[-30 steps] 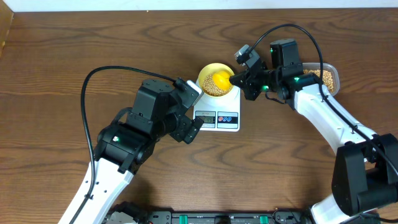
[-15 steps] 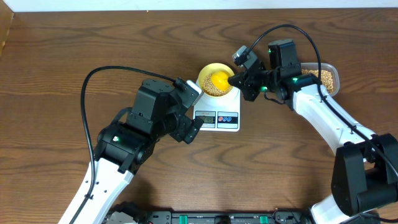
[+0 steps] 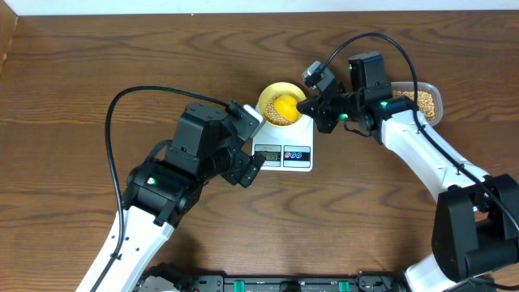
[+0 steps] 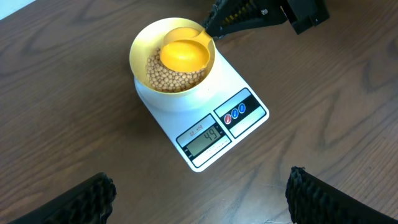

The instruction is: Scoop item into bowl and weigh 50g on scale

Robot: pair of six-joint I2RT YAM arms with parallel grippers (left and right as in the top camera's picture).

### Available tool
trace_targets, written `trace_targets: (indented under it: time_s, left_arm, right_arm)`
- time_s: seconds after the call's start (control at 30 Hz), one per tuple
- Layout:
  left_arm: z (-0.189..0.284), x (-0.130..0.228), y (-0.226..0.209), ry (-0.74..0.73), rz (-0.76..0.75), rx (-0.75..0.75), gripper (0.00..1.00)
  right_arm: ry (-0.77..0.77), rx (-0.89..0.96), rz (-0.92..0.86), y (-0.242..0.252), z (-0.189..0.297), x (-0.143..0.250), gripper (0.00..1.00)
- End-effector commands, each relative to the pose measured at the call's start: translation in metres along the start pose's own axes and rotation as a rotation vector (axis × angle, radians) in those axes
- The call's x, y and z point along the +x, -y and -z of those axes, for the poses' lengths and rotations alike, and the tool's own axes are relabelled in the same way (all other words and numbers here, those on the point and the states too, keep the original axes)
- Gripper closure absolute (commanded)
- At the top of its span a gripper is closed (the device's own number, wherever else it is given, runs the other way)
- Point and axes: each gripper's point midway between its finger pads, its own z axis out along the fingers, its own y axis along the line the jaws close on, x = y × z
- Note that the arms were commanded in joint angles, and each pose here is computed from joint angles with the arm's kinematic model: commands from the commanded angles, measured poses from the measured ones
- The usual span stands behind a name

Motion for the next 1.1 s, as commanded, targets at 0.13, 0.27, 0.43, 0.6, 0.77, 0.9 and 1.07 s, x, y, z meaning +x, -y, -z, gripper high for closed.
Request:
trace_targets:
  time_s: [0.13, 0.27, 0.43, 0.6, 0.77, 0.9, 1.07]
  left_arm:
    - [0.004, -0.003, -0.002, 0.014, 0.002, -0.009, 0.10]
    - [0.004, -0.003, -0.002, 0.014, 0.002, -0.009, 0.10]
    - [0.004, -0.003, -0.002, 0.014, 0.002, -0.009, 0.10]
    - [0.004, -0.003, -0.002, 0.014, 0.002, -0.009, 0.10]
    - [0.004, -0.003, -0.002, 0.014, 0.002, -0.009, 0.10]
    - [0.004, -0.003, -0.002, 0.014, 0.002, -0.009, 0.10]
    - [0.004, -0.003, -0.002, 0.014, 0.002, -0.009, 0.10]
  right_arm:
    - [0.010, -0.011, 0.023, -0.008, 0.004, -0.004, 0.99]
    - [0.011, -0.017, 0.019, -0.009, 0.004, -0.004, 0.99]
    - [0.009, -0.018, 0.002, -0.009, 0.004, -0.004, 0.99]
    - [-0.002, -0.022, -0.007, -0.010, 0.004, -0.001, 0.99]
    - [-0.009, -0.024, -0.012, -0.011, 0.004, 0.001, 0.99]
    - [0.004, -0.019, -0.001, -0.010, 0.004, -0.002, 0.99]
    - [0.062, -0.001, 0.045, -0.005, 0.005, -0.018, 0.99]
